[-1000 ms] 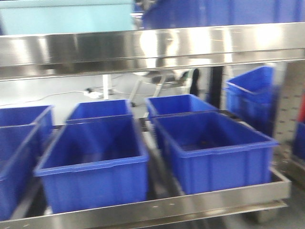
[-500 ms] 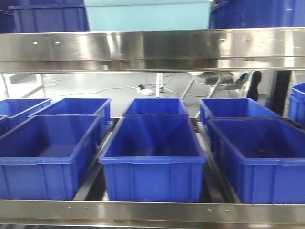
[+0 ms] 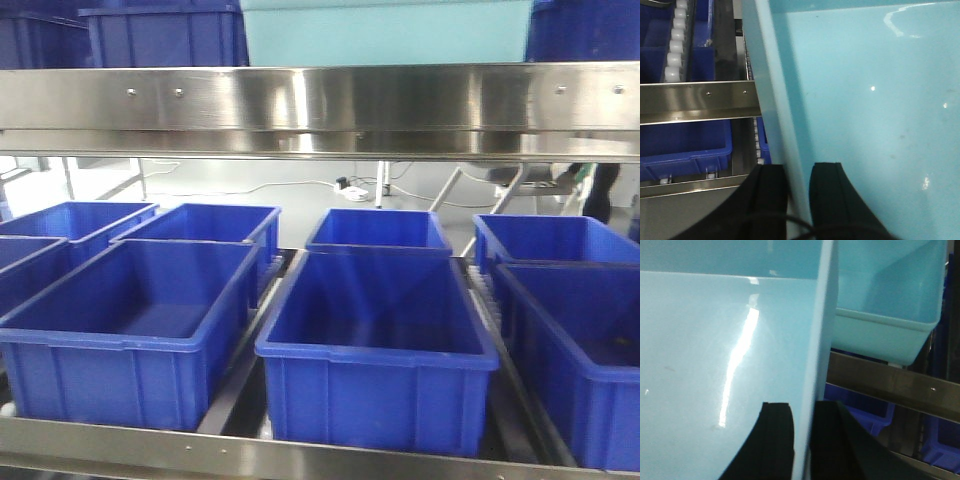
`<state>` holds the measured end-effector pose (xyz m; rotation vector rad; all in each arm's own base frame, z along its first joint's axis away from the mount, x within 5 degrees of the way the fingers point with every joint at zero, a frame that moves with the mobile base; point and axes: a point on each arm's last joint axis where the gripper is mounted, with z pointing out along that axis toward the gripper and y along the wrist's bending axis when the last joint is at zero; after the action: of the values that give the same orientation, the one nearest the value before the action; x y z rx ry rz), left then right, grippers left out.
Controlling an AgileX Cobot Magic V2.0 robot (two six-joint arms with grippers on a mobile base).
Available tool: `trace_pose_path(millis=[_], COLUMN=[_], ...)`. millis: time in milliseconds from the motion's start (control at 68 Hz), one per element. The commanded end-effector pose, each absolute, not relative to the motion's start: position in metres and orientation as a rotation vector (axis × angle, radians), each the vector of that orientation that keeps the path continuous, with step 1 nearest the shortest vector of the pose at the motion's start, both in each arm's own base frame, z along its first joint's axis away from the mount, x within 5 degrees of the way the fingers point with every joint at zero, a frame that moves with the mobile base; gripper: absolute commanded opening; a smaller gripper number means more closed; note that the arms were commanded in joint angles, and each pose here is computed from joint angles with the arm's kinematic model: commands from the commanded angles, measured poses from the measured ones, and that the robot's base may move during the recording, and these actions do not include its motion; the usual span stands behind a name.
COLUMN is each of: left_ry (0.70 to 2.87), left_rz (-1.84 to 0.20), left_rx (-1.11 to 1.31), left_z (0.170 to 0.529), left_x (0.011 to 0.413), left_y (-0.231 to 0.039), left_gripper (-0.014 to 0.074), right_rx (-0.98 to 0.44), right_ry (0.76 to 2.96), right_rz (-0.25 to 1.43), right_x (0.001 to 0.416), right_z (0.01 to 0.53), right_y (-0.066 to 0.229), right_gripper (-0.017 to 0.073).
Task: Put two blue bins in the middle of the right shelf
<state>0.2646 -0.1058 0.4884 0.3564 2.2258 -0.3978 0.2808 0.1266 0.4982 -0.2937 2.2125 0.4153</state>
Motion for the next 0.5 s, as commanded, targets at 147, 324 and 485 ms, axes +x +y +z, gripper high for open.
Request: trace_pose_path(millis=[147, 324, 485], left_ry=[2.173, 2.173, 2.173], left_rz=[-0.429, -0.429, -0.429], left_rx=[0.371, 0.371, 0.371], left_z=[0.4974, 0.4974, 0.4974], left_x=[0.2597, 0.2597, 0.2597], left_y=[-0.1063, -0.1063, -0.1063], left_gripper=[-0.0111, -0.0111, -0.0111], right_rx=[-0.302, -0.302, -0.302], right_ry=[2.136, 2.136, 2.136], right_rz=[0.431, 0.431, 0.431], right_x=[0.2779, 0.2779, 0.2779], right_z=[0.5091, 0.5091, 0.5091], right_y=[0.1252, 0.1252, 0.1252], right_gripper=[-0.0151, -0.0151, -0.0151])
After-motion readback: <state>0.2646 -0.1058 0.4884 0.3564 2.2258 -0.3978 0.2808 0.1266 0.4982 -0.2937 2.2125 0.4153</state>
